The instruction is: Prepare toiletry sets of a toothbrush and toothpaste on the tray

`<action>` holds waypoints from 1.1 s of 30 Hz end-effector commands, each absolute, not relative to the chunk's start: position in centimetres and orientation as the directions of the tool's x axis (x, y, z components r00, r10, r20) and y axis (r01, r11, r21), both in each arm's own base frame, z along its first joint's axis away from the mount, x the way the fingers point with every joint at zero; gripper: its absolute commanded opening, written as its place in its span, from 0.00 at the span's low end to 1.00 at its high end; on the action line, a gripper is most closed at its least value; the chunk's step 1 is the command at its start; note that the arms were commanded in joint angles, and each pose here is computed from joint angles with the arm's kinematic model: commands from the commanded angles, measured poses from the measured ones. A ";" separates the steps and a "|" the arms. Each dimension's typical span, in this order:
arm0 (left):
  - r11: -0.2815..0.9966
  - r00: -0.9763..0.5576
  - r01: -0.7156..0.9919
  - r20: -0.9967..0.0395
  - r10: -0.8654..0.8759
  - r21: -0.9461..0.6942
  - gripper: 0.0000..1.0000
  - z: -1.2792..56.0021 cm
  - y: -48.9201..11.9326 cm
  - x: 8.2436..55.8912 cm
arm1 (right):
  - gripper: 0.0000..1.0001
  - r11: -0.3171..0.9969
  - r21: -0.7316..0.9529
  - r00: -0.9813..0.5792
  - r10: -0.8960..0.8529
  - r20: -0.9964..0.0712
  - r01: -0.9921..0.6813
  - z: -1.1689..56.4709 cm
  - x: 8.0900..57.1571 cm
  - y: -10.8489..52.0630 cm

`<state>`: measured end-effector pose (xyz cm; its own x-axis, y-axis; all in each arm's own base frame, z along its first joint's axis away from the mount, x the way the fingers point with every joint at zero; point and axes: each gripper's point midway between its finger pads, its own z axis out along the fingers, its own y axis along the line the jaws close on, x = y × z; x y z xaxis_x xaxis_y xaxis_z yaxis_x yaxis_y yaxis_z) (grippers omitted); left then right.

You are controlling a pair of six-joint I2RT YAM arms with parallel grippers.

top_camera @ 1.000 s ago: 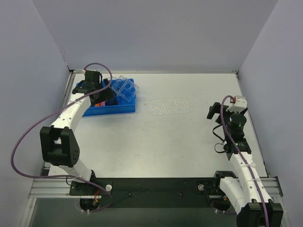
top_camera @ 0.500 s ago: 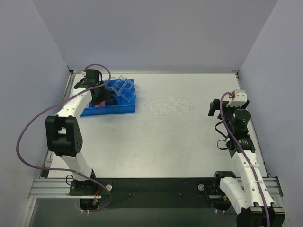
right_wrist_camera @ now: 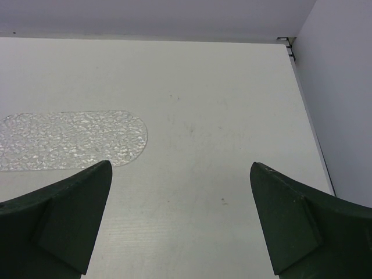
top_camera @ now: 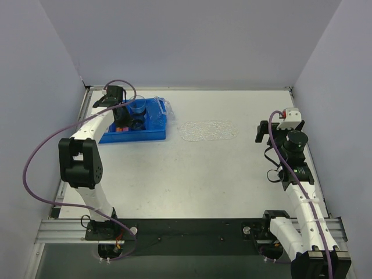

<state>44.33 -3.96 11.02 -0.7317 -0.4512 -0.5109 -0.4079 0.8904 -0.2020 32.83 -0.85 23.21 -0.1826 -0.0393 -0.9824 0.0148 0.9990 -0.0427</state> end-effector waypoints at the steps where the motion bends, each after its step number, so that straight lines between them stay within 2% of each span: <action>1: 0.884 -0.715 -0.415 -0.524 -0.462 -0.213 0.14 12.4 -3.5 45.0 | 1.00 0.999 -0.048 -0.127 -0.048 -0.991 -0.004 25.1 32.9 -0.4; 3: 0.883 -0.711 -0.417 -0.527 -0.465 -0.217 0.10 12.6 -3.6 45.0 | 1.00 0.998 -0.056 -0.127 -0.055 -0.990 -0.002 25.2 32.9 -0.5; 4: 0.882 -0.708 -0.418 -0.531 -0.465 -0.215 0.05 12.8 -3.5 45.0 | 1.00 0.998 -0.057 -0.128 -0.057 -0.990 -0.002 25.2 32.9 -0.5; 7: 0.882 -0.701 -0.419 -0.541 -0.464 -0.213 0.00 13.3 -3.4 44.8 | 1.00 0.998 -0.057 -0.130 -0.057 -0.990 -0.005 25.2 33.0 -0.5; 18: 0.882 -0.625 -0.380 -0.627 -0.466 -0.278 0.00 17.8 -3.2 45.0 | 1.00 0.999 -0.032 -0.124 -0.032 -0.992 -0.009 25.9 33.4 -0.2; 28: 0.872 -0.570 -0.328 -0.660 -0.489 -0.363 0.00 21.3 -3.4 43.8 | 1.00 1.000 -0.004 -0.142 0.000 -0.990 0.025 26.0 33.8 -0.6; 33: 0.856 -0.517 -0.347 -0.684 -0.515 -0.383 0.00 23.6 -2.7 42.5 | 1.00 0.994 0.070 -0.123 0.081 -0.989 0.090 27.3 34.0 -1.3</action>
